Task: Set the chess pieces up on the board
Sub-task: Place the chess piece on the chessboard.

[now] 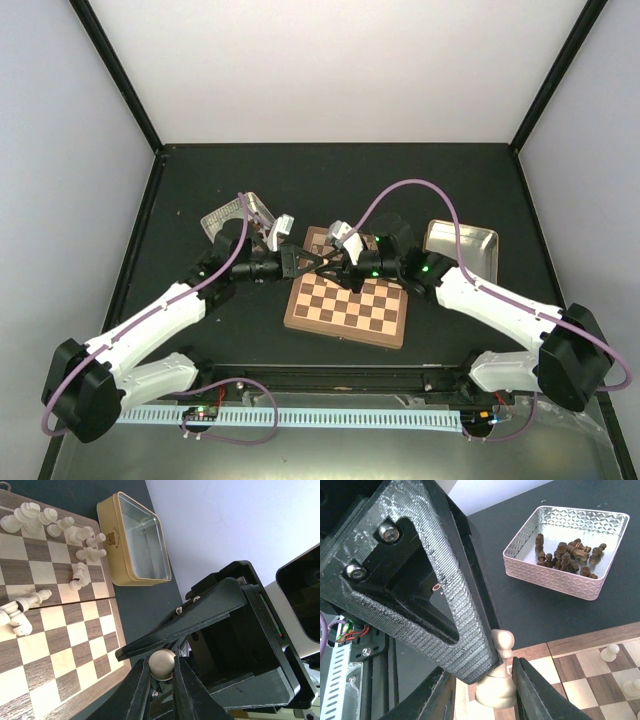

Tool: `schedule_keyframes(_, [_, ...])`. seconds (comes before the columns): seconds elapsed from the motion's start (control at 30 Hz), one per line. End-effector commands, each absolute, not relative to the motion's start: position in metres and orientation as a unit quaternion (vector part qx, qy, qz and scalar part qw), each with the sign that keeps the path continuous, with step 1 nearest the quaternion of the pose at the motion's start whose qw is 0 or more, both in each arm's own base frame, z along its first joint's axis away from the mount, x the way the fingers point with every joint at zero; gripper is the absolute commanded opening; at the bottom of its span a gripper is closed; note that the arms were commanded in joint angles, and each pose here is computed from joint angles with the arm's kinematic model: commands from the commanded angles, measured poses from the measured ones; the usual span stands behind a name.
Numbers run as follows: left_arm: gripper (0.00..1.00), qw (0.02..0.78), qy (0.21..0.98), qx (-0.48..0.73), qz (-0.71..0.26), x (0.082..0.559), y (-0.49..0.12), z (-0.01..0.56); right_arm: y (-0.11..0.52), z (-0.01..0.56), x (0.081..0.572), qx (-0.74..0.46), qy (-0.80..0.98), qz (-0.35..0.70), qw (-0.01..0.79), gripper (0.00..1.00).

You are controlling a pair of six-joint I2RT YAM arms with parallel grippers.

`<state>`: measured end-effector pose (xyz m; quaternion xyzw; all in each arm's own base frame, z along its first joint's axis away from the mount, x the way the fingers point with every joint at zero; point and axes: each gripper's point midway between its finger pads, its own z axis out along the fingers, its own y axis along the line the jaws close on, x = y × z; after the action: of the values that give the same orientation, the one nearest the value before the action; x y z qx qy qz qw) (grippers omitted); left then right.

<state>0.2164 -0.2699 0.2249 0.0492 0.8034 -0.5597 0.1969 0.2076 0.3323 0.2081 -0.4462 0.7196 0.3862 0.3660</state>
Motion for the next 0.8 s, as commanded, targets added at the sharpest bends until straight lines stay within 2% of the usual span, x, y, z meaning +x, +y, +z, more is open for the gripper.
schedule_keyframes(0.0, [0.14,0.203,0.786,0.068,-0.58,0.214,-0.276,0.249,0.337,0.222,0.208,-0.459,0.701,0.385,0.386,0.31])
schedule_keyframes(0.1, [0.14,0.201,0.787,0.068,-0.579,0.214,-0.276,0.247,0.337,0.223,0.209,-0.464,0.7,0.38,0.389,0.16])
schedule_keyframes(0.27, [0.16,0.2,0.787,0.069,-0.579,0.214,-0.276,0.247,0.335,0.22,0.209,-0.468,0.701,0.372,0.389,0.06])
schedule_keyframes(0.37, [0.23,0.2,0.786,0.073,-0.58,0.212,-0.276,0.248,0.334,0.221,0.209,-0.469,0.698,0.37,0.395,0.04])
schedule_keyframes(0.47, [0.42,0.207,0.785,0.077,-0.579,0.212,-0.275,0.252,0.333,0.222,0.207,-0.473,0.694,0.37,0.398,0.03])
schedule_keyframes(0.53, [0.5,0.213,0.782,0.082,-0.58,0.213,-0.275,0.255,0.332,0.221,0.205,-0.477,0.691,0.371,0.398,0.03])
schedule_keyframes(0.67, [0.53,0.214,0.789,0.09,-0.569,0.213,-0.275,0.253,0.331,0.222,0.2,-0.483,0.682,0.378,0.399,0.03])
schedule_keyframes(0.77, [0.49,0.206,0.797,0.089,-0.56,0.215,-0.274,0.248,0.331,0.221,0.198,-0.486,0.681,0.38,0.394,0.03])
